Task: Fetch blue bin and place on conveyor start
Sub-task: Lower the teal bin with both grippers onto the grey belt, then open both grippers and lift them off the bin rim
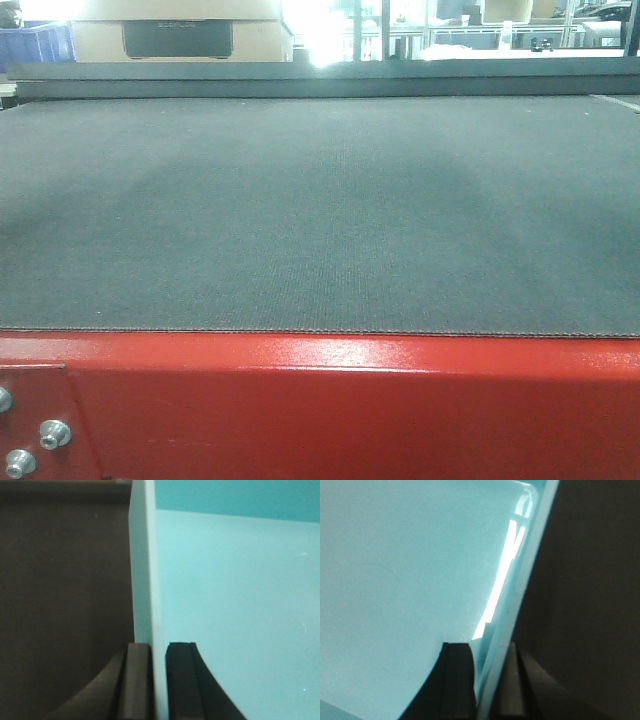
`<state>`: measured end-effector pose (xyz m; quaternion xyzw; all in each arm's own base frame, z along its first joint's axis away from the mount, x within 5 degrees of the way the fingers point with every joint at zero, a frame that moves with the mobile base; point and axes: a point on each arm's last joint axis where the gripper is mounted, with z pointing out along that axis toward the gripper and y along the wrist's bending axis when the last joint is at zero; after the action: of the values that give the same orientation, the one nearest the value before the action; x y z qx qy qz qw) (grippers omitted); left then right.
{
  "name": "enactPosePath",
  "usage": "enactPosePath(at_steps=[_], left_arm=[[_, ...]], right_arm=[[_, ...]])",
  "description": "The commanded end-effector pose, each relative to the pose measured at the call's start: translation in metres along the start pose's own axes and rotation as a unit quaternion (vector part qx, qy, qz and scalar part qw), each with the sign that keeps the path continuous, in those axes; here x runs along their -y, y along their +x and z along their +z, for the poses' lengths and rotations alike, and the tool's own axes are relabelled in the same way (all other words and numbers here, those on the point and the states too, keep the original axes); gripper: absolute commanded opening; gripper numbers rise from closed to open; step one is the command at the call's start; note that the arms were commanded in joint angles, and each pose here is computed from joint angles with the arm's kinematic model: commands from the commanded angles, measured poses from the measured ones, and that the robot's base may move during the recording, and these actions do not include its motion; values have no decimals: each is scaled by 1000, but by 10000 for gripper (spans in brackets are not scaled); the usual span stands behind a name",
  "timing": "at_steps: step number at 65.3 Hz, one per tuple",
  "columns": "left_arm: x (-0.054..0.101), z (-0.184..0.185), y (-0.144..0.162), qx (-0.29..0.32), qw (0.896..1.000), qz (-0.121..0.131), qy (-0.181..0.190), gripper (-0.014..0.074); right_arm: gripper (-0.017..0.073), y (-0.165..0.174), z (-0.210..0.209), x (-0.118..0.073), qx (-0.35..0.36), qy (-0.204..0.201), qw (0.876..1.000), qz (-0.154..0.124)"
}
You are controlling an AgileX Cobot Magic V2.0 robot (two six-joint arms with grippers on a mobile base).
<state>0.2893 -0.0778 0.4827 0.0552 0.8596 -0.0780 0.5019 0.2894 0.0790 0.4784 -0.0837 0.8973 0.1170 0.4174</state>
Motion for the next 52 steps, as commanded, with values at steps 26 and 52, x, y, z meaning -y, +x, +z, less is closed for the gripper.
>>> enactPosePath(at_steps=[26,52], left_arm=[[-10,90,134,-122,993,3,-4,-111],[-12,131,168,-155,988,6,-5,-40]], right_arm=[[-153,85,118,28,-90,38,995,-9],[-98,109,176,36,-152,44,987,-3]])
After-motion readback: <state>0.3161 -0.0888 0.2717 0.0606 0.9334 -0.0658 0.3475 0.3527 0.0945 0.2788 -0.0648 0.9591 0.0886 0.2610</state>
